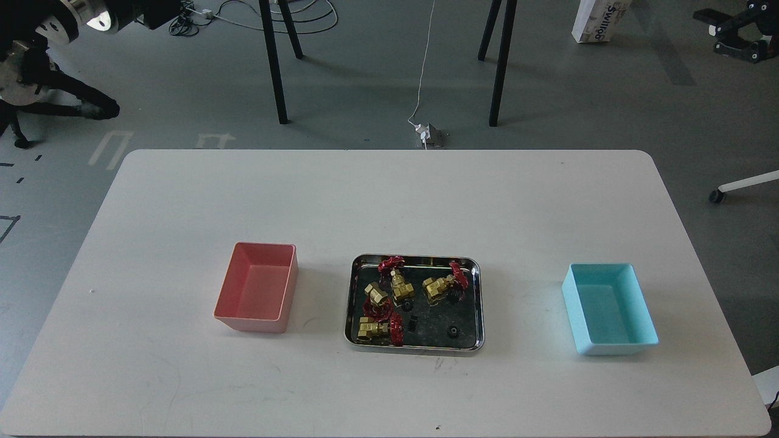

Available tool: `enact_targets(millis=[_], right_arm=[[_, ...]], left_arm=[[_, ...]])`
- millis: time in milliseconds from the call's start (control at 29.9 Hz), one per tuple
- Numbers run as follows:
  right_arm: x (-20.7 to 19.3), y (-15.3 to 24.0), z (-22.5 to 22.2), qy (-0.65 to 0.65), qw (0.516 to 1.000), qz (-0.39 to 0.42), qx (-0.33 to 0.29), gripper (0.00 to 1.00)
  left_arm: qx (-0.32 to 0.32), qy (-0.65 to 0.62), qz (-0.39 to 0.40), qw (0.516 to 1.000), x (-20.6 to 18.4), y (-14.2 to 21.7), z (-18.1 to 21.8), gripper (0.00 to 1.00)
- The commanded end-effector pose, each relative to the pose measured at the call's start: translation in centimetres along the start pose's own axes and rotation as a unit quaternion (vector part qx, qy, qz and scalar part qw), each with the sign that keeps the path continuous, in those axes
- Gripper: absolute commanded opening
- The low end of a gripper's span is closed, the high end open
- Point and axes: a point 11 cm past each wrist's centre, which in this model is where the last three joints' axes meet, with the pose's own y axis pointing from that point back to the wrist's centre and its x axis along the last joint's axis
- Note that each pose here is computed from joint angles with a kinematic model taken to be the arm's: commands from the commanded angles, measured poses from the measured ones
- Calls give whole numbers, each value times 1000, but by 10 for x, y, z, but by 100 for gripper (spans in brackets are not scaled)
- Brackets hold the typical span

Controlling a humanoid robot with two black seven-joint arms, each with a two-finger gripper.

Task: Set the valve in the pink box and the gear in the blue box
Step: 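Move the left arm in toward the steel tray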

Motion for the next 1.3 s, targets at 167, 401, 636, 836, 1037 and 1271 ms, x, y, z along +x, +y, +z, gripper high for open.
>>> enact_targets(millis=[167, 401, 636, 836, 1037, 1271], right_arm=[[-9, -7, -4, -2, 1000, -8, 10, 99], [-18, -17, -6, -16, 999, -18, 22, 99], [-29, -25, 2, -21, 999, -30, 16, 99], [-25, -24, -10, -21, 999, -25, 34, 99], [-14, -33, -7, -4, 1000, 0, 29, 99], [-12, -39, -18, 6, 999, 18, 38, 99]], left_arm=[[-140, 25, -38, 989, -12, -1, 31, 100], [-155, 85, -18, 984, -9, -4, 20, 100], [-136, 99, 35, 985, 24, 8, -12, 100], [-157, 127, -1, 979, -9, 2, -37, 100], [-144, 52, -83, 985, -53, 5, -23, 100], [-128, -219, -168, 953, -122, -3, -3, 94]])
